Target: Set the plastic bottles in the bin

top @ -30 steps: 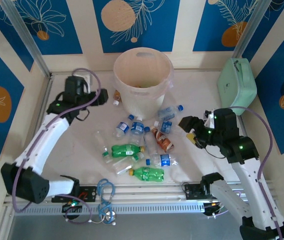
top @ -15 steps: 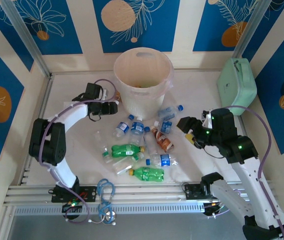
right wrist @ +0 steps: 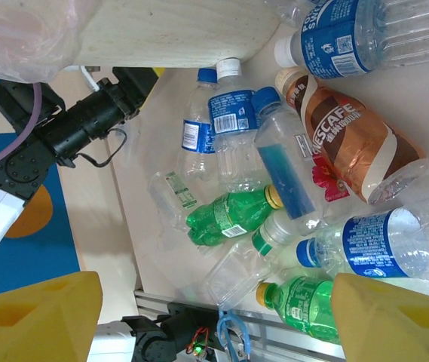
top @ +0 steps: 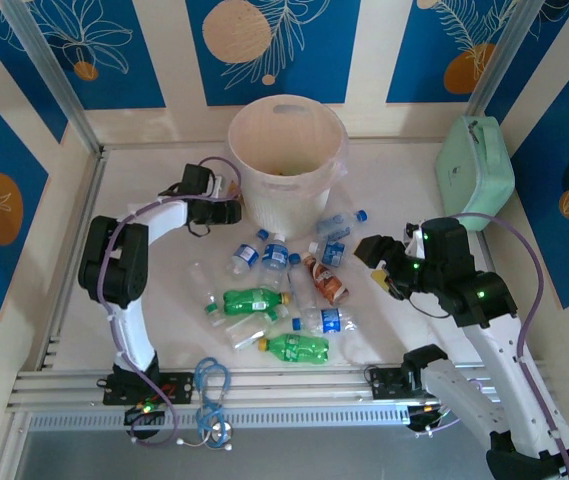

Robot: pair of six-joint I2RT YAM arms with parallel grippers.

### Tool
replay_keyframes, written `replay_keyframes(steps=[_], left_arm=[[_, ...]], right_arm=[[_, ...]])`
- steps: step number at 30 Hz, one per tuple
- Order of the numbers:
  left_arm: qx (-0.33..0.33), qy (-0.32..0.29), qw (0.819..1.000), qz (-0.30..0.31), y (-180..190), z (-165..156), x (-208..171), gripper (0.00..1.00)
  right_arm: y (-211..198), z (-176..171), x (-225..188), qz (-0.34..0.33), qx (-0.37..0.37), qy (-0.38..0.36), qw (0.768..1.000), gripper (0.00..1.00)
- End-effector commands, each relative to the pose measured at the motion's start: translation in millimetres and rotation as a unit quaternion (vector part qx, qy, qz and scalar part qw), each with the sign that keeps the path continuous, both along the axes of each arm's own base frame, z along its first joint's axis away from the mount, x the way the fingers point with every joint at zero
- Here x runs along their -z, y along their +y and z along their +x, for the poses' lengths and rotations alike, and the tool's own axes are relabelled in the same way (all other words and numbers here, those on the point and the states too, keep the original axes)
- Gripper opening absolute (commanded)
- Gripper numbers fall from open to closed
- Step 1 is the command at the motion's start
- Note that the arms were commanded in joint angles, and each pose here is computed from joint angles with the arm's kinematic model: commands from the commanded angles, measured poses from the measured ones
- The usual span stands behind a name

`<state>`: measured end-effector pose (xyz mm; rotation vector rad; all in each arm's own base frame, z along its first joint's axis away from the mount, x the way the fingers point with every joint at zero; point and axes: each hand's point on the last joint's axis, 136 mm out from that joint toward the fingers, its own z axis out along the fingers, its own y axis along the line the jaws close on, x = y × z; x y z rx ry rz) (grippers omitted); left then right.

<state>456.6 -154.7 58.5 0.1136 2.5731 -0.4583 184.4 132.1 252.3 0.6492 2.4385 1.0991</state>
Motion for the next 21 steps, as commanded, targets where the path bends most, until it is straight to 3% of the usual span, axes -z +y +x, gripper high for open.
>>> replay_keyframes(steps=[1, 14, 21], left_arm=[[0.006, -0.031, 0.999, -0.011, -3, 21, -9, 0.75], [-0.002, -0.036, 0.999, -0.036, -13, 45, 6, 0.7], [-0.001, -0.032, 0.999, -0.041, -14, 40, 11, 0.57]], right_arm=[[0, -3, -10, 0.002, 0.001, -0.002, 1.0, 0.79], [-3, -5, -11, -0.006, 0.004, 0.006, 1.0, 0.79], [-3, -3, -11, -0.006, 0.009, 0.006, 1.0, 0.8]])
